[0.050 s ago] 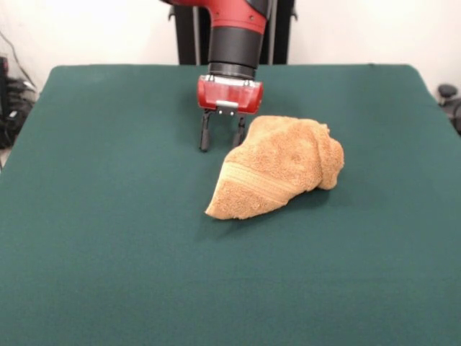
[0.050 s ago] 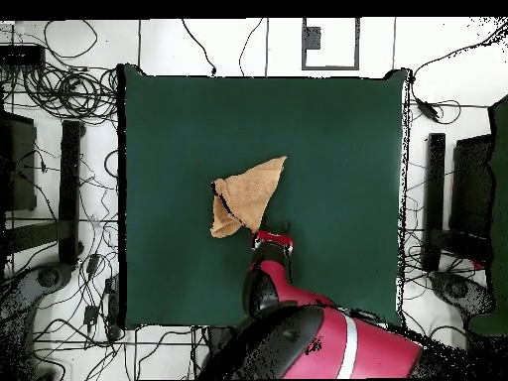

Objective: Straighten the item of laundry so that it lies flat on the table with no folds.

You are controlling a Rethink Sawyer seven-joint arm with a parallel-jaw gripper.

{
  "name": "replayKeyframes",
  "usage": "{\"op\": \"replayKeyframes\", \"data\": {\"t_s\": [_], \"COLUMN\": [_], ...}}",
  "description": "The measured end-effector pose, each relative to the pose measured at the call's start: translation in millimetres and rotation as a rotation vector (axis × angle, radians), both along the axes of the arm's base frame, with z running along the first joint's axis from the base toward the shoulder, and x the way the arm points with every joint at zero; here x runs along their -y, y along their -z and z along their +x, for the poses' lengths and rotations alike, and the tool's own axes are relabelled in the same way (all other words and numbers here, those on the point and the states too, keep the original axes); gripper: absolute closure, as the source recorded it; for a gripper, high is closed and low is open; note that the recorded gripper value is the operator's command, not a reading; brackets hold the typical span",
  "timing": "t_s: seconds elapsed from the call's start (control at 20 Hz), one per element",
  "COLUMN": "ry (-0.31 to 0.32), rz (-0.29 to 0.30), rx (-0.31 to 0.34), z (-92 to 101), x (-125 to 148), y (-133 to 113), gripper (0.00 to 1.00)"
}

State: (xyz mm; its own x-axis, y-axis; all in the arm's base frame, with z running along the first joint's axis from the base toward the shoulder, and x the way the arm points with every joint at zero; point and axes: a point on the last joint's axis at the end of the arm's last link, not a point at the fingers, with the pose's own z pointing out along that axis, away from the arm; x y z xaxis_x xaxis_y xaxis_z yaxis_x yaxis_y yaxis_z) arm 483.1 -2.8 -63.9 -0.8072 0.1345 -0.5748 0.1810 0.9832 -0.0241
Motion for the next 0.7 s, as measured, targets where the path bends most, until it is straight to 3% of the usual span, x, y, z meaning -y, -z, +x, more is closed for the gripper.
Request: {"op": "replayKeyframes", "data": {"t_s": [0.7], "ry": [0.019], "rz": [0.018], "rx": [0.02], "z": [0.7], "x": [-3.8], "y": [2.2], "gripper": [0.0]}}
